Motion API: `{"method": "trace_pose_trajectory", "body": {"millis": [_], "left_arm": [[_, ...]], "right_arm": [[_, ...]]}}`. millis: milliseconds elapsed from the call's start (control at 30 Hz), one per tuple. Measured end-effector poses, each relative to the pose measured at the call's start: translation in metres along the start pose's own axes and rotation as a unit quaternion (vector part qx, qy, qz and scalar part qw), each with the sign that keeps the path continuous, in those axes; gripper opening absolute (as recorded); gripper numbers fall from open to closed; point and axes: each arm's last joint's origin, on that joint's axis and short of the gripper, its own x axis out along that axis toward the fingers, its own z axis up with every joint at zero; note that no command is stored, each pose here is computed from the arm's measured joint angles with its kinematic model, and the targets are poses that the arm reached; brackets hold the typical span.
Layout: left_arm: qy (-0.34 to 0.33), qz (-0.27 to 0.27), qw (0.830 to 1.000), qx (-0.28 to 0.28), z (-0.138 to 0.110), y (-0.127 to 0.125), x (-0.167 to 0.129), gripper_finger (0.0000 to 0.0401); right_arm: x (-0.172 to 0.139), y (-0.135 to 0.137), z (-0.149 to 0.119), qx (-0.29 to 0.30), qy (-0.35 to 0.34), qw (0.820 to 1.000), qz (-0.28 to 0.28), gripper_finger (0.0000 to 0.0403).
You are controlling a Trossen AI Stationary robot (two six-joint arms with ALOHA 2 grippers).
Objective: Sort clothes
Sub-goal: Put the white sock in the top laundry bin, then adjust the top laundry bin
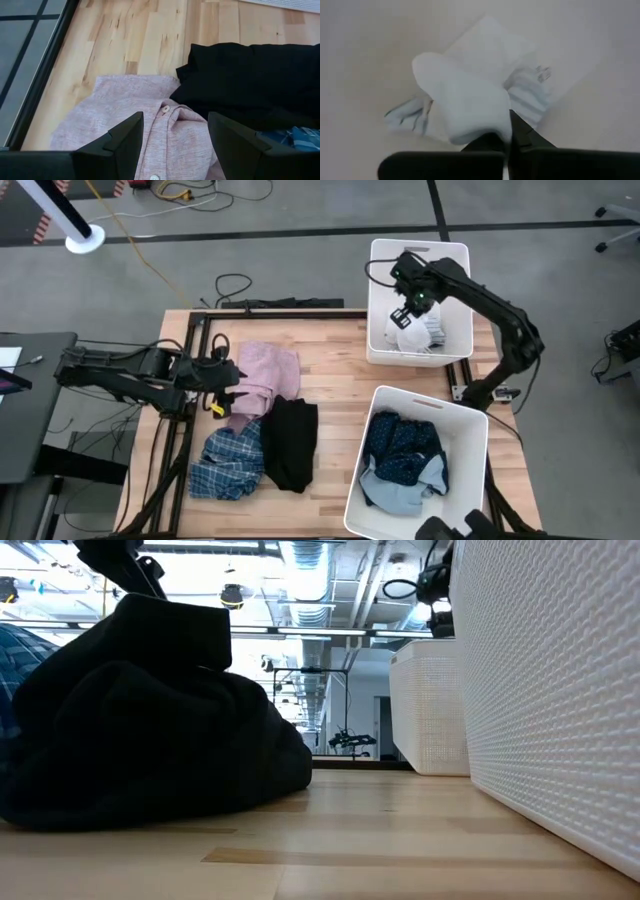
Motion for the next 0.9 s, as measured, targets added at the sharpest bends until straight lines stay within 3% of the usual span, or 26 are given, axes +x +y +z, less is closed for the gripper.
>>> {"method": "trace_pose_trajectory", "body": {"millis": [200,600,900], "left_arm": [[-0.001,-0.007,1.0,-0.003,0.0,-0.003,-0.001,0.0217],[0.0,-0.012,1.0,0.025,-0.001,-0.005,-0.001,0.0217],[-0.003,-0.007,0.998,0.068,0.0,-0.005,-0.001,0.0217]], "right_arm": [[-0.001,0.007,-0.009,-0.016,0.048,0.997,0.053,0.0055],[-0.02,0.032,-0.026,-0.064,0.064,0.993,0.073,0.0199],[-0.035,0.076,-0.044,-0.154,0.088,0.975,0.131,0.0217]]}}
